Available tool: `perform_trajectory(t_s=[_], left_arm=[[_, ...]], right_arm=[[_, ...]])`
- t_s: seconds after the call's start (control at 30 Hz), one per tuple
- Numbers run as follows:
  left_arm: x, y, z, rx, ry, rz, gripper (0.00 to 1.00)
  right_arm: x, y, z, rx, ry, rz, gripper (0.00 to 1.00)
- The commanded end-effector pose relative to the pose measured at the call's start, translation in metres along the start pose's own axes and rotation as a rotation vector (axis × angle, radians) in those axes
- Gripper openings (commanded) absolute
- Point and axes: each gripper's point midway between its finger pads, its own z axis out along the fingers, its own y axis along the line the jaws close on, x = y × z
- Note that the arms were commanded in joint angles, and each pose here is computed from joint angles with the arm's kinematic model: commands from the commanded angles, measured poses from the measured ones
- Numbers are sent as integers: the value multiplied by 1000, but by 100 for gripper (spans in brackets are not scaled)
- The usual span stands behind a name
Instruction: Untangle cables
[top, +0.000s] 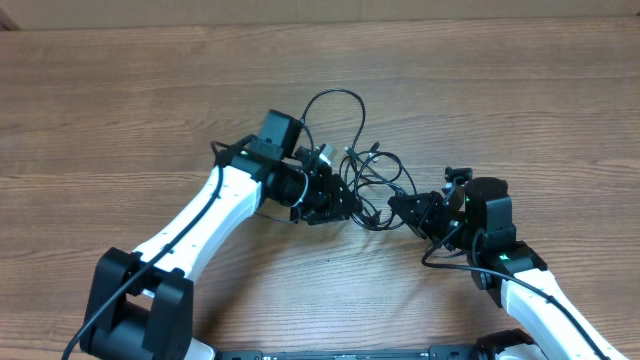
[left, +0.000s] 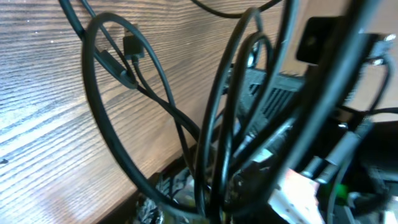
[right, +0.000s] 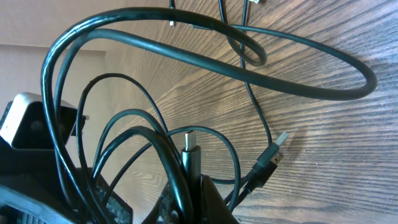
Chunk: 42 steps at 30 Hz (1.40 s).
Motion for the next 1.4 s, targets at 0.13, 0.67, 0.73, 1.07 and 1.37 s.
perform_trajectory(t_s=[0.13,0.67,0.73,1.07,1.37], left_arm=[[-4,0,11,-103,-68,58,20],[-26,-50,-10,167,-96,225,4],[-30,-51,-17,192,-105,228,4],[-62,-32,-56,191,-228,321,4],[-88,9,-83,52,-352,298,4]], right_arm=[[-5,10,0,-15,-13,-26,4],[1,-35,-4,184,-32,63,4],[1,-40,-5,207,-38,71,4],[1,-75,-15,374,-84,113,4],[-1,-83,-19,419,-108,116,4]])
